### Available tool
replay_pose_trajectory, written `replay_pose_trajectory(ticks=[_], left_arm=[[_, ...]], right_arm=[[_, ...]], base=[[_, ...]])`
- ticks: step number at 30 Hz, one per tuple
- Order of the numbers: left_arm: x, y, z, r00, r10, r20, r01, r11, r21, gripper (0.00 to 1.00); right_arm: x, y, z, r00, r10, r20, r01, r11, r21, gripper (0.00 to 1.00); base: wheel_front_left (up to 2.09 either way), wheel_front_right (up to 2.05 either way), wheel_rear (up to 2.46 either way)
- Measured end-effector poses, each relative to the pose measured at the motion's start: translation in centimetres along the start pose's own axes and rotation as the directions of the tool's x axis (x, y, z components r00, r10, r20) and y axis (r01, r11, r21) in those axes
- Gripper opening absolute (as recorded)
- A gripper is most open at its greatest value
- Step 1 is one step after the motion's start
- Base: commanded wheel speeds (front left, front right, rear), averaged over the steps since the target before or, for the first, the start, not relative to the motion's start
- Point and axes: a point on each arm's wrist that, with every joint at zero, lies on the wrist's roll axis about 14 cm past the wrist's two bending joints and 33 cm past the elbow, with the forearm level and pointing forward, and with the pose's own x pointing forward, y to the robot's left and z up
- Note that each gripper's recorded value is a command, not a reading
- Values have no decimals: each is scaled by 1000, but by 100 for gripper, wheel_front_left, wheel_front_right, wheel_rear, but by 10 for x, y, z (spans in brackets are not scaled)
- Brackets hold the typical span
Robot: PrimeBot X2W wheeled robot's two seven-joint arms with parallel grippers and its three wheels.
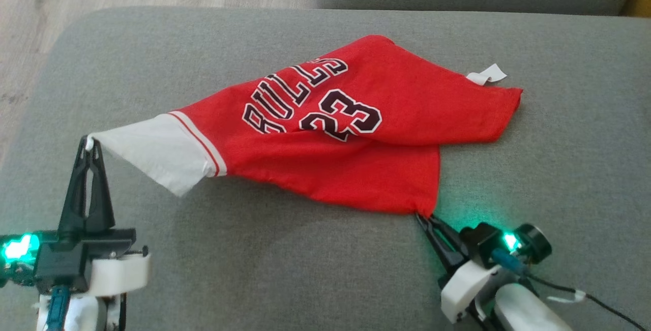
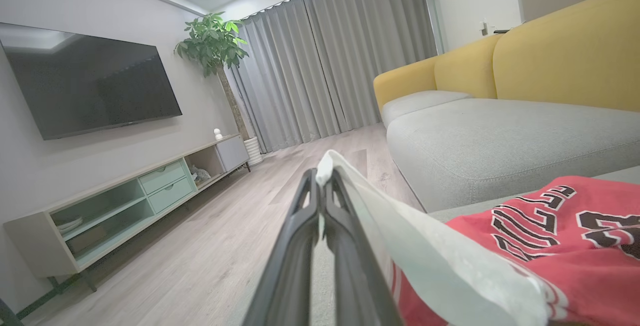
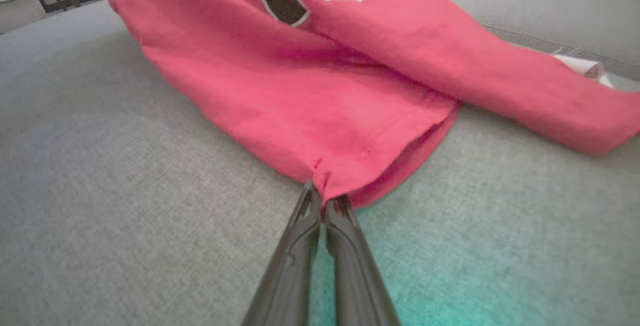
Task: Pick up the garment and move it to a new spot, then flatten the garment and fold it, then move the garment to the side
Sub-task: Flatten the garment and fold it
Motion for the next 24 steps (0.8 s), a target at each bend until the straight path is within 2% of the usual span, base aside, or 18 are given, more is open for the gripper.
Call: replay_pose_trajectory(ticks=[3, 5, 8, 11, 12, 13, 16, 19, 24], left_arm=[[4, -3, 5, 1000, -15, 18, 15, 1000, 0, 0], [10, -4, 16, 998, -29, 56, 28, 1000, 6, 0], [25, -4, 40, 988, -65, 139, 63, 998, 23, 0], [43, -4, 75, 964, -94, 247, 93, 996, 14, 0], [43, -4, 75, 964, -94, 247, 93, 996, 14, 0], [50, -4, 90, 952, -99, 290, 108, 994, -13, 0], [66, -8, 136, 899, -130, 419, 180, 980, -82, 0], [77, -16, 188, 824, -193, 533, 264, 963, -60, 0], [86, -27, 275, 676, -236, 698, 351, 936, -23, 0]], right_arm=[[1, -8, 33, 993, -34, 110, 30, 999, 44, 0], [-1, -24, 70, 970, -91, 227, 71, 993, 98, 0], [-19, -55, 119, 907, -181, 381, 128, 979, 159, 0], [-46, -87, 158, 839, -233, 492, 178, 971, 158, 0], [-46, -87, 158, 839, -233, 492, 178, 971, 158, 0], [-56, -98, 173, 811, -247, 531, 198, 969, 149, 0], [-94, -131, 224, 710, -267, 651, 265, 959, 104, 0], [-132, -152, 270, 623, -246, 743, 324, 945, 41, 0], [-184, -173, 326, 525, -205, 826, 409, 912, -34, 0]], base=[[0, 0, 0], [0, 0, 0], [0, 0, 0], [0, 0, 0], [0, 0, 0], [0, 0, 0], [0, 0, 0], [0, 0, 0], [0, 0, 0]])
